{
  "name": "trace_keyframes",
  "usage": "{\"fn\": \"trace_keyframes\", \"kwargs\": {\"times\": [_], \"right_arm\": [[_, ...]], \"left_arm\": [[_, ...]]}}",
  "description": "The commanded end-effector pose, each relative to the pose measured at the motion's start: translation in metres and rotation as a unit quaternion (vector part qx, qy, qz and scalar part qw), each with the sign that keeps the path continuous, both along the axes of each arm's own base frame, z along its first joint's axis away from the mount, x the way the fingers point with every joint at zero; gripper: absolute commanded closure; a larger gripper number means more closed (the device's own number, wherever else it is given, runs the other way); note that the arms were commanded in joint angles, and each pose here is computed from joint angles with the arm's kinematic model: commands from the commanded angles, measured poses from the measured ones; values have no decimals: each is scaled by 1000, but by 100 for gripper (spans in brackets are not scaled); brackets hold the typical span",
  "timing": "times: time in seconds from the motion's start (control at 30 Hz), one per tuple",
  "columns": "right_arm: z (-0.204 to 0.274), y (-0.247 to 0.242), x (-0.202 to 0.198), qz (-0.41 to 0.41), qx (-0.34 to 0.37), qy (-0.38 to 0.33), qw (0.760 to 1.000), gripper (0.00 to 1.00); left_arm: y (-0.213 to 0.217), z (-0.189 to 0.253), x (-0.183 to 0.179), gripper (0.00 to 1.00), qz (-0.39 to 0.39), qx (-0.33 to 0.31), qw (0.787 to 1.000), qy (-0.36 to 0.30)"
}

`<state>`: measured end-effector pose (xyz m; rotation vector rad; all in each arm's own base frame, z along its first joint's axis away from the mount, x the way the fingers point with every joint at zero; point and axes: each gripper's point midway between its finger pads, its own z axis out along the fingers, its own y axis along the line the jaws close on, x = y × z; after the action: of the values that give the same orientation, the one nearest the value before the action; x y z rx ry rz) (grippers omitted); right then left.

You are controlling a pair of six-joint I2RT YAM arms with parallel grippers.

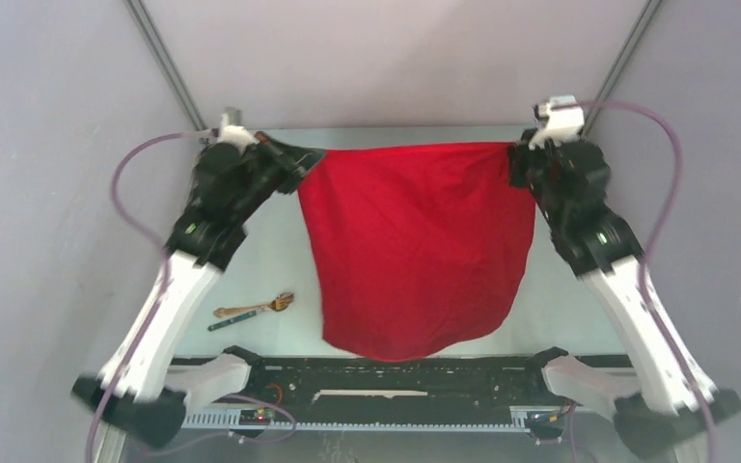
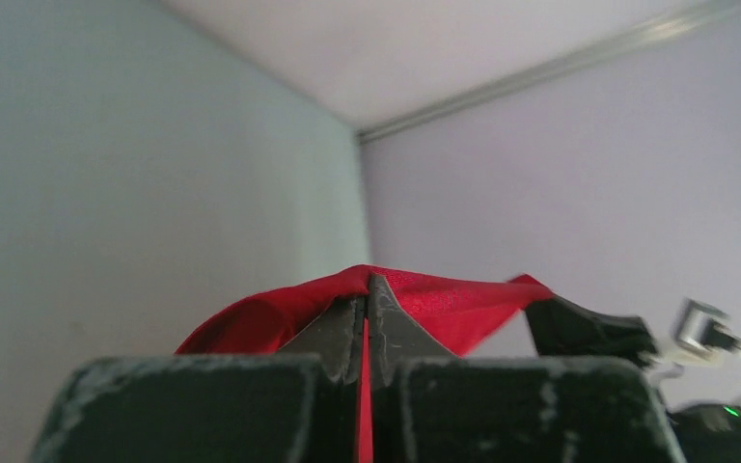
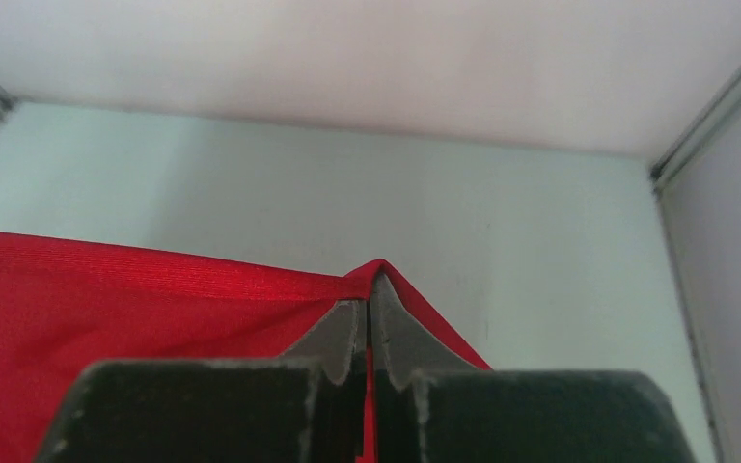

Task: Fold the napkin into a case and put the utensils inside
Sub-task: Flatten out the crumpled napkin at the center of the board.

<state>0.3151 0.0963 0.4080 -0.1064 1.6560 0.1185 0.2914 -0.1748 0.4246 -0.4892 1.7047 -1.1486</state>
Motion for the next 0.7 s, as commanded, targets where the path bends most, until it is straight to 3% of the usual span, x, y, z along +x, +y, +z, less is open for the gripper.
{"fn": "trace_keyframes", "kwargs": {"times": [0.0, 0.13, 0.23, 0.3, 0.33, 0.37, 0.4, 0.5, 0.57, 0.67], "right_arm": [[-86, 2, 86, 46, 19, 114, 992, 100], [-188, 0, 178, 52, -30, 211, 976, 100], [-233, -10, 253, 18, -44, 242, 969, 98], [-264, -35, 293, -67, -75, 271, 957, 78], [-270, -46, 308, -101, -92, 274, 952, 63], [-279, -55, 316, -125, -108, 292, 942, 55], [-276, -64, 318, -157, -116, 302, 933, 51], [-268, -77, 296, -186, -133, 334, 914, 28], [-252, -84, 270, -206, -134, 333, 910, 25], [-253, -75, 217, -194, -71, 353, 913, 21]], "left_arm": [[42, -96, 100, 100, 145, 56, 983, 100], [54, -197, 183, 100, 165, 99, 961, 199], [49, -261, 241, 100, 120, 120, 951, 257], [51, -291, 271, 93, 111, 154, 944, 271], [53, -298, 282, 83, 106, 165, 942, 274], [57, -301, 289, 69, 108, 180, 939, 272], [63, -298, 293, 53, 117, 199, 936, 264], [69, -278, 280, 32, 108, 221, 937, 246], [74, -256, 261, 26, 114, 241, 937, 228], [70, -231, 227, 19, 107, 235, 945, 202]]}}
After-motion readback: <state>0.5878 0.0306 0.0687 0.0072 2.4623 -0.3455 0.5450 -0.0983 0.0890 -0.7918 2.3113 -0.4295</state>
